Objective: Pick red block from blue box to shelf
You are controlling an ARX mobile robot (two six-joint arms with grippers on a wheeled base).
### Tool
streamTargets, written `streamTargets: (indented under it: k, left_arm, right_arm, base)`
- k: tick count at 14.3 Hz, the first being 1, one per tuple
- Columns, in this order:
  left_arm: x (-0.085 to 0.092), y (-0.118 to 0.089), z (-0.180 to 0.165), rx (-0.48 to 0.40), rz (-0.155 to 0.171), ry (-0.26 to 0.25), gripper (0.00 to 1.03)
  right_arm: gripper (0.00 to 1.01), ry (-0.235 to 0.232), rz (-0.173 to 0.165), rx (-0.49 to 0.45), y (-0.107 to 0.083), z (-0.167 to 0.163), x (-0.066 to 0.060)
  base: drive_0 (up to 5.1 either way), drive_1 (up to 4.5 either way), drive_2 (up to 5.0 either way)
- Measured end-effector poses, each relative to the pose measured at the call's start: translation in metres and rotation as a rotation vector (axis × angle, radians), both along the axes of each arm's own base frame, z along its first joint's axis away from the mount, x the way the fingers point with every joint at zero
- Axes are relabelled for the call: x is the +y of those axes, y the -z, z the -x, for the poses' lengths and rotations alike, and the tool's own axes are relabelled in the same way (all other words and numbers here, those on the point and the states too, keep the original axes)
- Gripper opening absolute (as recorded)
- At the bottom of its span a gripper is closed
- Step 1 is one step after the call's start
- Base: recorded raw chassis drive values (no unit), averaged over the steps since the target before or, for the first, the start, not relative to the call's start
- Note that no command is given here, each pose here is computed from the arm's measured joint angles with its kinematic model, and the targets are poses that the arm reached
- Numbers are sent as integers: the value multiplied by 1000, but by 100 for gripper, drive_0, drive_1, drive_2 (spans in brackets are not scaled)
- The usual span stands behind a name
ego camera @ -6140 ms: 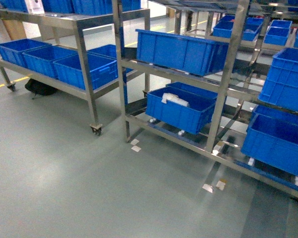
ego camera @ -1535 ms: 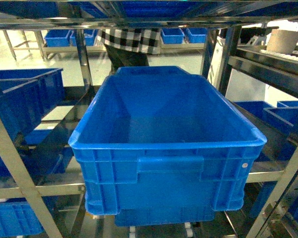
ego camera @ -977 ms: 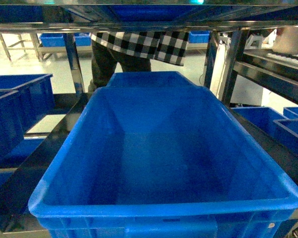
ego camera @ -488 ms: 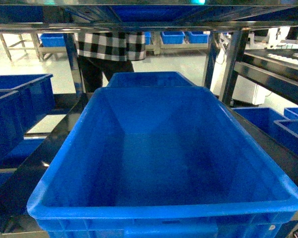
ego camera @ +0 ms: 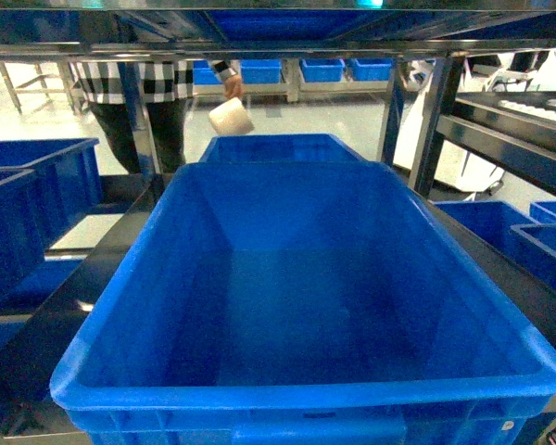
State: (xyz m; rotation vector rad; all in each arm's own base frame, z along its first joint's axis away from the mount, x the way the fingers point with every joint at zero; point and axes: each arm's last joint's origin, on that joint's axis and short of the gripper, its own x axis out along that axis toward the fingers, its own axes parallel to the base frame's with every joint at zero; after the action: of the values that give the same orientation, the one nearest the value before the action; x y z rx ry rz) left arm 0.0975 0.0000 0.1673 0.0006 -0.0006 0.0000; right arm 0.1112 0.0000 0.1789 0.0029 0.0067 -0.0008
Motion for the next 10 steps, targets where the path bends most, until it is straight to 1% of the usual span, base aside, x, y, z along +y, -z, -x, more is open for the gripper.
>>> streamTargets:
  k: [10]
  left_arm:
    - [0,0,0,0,0,0,98]
  right_arm:
    - [28,0,0,0,0,0,0]
  base:
    - [0,0,0]
